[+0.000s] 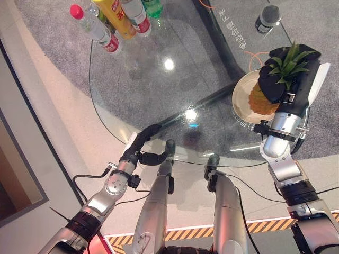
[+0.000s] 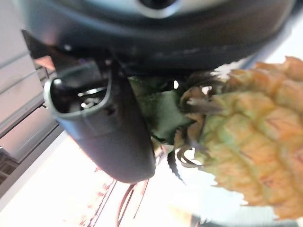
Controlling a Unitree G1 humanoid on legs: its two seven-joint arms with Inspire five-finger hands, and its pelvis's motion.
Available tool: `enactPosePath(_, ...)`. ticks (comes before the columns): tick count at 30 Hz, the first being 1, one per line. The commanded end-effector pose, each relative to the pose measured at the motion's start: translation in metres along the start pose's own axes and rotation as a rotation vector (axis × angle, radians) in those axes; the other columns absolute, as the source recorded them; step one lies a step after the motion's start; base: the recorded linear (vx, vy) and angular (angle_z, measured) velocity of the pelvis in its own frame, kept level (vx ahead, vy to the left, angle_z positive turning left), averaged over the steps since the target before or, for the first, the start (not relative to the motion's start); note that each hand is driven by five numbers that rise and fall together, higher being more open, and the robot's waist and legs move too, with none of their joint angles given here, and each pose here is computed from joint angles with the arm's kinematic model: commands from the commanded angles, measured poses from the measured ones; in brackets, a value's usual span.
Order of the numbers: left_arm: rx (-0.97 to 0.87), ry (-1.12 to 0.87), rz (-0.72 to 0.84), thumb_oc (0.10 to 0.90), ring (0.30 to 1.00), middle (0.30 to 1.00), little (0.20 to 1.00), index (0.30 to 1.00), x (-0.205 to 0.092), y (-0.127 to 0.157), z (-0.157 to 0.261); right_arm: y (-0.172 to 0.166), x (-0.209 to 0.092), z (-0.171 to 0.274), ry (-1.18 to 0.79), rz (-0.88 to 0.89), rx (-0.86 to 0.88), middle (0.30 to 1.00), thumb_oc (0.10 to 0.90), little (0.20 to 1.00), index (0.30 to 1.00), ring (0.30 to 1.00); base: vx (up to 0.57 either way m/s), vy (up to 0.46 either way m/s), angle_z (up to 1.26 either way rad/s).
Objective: Pick up the fruit to the plate
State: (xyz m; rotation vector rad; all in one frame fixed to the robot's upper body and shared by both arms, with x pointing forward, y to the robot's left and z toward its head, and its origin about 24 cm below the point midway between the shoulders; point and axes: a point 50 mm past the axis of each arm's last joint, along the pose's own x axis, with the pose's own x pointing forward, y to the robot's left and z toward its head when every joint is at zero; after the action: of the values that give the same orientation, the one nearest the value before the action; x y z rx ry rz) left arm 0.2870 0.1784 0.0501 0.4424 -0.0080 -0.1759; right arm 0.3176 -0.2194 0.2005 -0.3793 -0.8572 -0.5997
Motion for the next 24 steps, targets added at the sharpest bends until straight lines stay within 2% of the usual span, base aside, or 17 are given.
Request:
enactPosePath(1,-0.047,-0.134,0.002,0.800,0.900,0.900,0.900,0.900,-0.003,-0.008,0.028,-0.014,0.048,0.053,-0.335,-0.142,0.068,0.300,0.100,0.200,0.300,0.300,0.00,0.000,0.00)
enactPosePath(9,-0.052,-0.143,0.003,0.800,0.900,0.900,0.900,0.900,-0.005,-0.005,0.031,-0.019,0.051,0.051,-0.376,-0.196,0.017,0.300,0.100,0.200,0.300,0.300,0.00,0.000,0.00)
enactPosePath(14,-0.054,-0.155,-0.009,0.800,0.900,0.900,0.900,0.900,-0.003,-0.008,0.036,-0.020,0.055,0.055,-0.422,-0.280,0.052,0.300,0.100,0.200,0.300,0.300,0.00,0.000,0.00)
enactPosePath(18,-0.065,-0.161,-0.008,0.800,0.900,0.900,0.900,0.900,-0.001,-0.010,0.040,-0.021,0.059,0.054,-0.377,-0.305,0.125,0.300,0.100,0.200,0.300,0.300,0.00,0.000,0.00)
enactPosePath(24,-0.074,-0.170,-0.009,0.800,0.900,0.900,0.900,0.900,0.001,-0.012,0.042,-0.019,0.059,0.054,-0.385,-0.323,0.121,0.300,0.100,0.200,0.300,0.300,0.00,0.000,0.00)
